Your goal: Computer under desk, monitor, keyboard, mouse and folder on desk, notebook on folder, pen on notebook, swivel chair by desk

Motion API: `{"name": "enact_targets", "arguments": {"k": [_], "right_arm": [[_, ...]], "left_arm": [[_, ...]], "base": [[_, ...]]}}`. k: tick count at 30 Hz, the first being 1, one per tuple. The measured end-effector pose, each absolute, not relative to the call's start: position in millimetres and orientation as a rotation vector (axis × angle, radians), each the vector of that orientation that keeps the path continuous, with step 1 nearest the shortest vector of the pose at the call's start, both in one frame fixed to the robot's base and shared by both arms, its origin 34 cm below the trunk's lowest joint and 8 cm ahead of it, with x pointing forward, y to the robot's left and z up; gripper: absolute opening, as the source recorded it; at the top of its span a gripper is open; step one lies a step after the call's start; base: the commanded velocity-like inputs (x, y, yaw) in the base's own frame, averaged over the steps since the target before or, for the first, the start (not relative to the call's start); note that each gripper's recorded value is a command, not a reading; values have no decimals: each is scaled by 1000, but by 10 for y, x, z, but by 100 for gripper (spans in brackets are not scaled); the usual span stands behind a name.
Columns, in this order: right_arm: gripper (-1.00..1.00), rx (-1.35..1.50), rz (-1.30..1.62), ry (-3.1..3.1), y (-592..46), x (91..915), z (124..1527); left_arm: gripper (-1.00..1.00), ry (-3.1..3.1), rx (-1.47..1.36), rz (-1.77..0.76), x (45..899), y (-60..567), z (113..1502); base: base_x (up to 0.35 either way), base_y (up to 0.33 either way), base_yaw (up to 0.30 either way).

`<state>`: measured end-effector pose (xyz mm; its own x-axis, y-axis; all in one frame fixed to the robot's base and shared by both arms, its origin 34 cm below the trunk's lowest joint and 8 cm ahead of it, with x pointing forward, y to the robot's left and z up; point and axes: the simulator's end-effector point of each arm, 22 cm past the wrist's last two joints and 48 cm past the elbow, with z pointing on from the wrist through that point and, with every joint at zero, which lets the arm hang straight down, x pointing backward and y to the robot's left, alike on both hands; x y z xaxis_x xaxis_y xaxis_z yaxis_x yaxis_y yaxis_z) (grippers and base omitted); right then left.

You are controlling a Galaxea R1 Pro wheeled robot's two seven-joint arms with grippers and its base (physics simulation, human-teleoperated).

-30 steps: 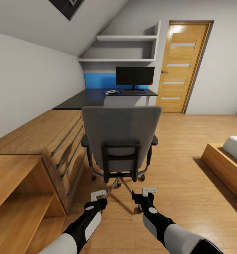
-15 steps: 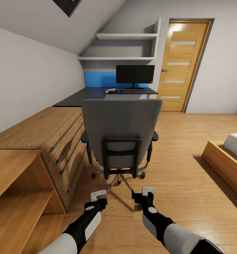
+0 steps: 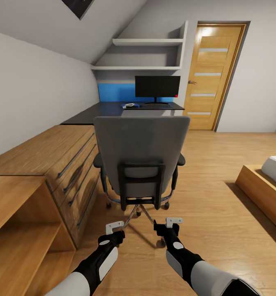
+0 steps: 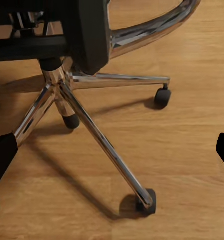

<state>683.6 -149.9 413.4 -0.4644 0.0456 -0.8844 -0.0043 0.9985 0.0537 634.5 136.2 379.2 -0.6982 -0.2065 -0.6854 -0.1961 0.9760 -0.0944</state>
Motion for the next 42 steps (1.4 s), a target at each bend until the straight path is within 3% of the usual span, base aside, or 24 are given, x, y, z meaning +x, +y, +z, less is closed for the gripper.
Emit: {"name": "enact_targets", "arguments": {"k": [11, 42], "right_arm": [[100, 33, 59, 2034, -1499, 6851, 4167], [100, 39, 67, 1977, -1487, 6889, 4272]], "left_arm": [[100, 2360, -269, -17, 6346, 1347, 3794], [100, 2098, -234, -10, 6571, 1308, 4133]], "base": [[203, 0, 0], [8, 0, -1]]}}
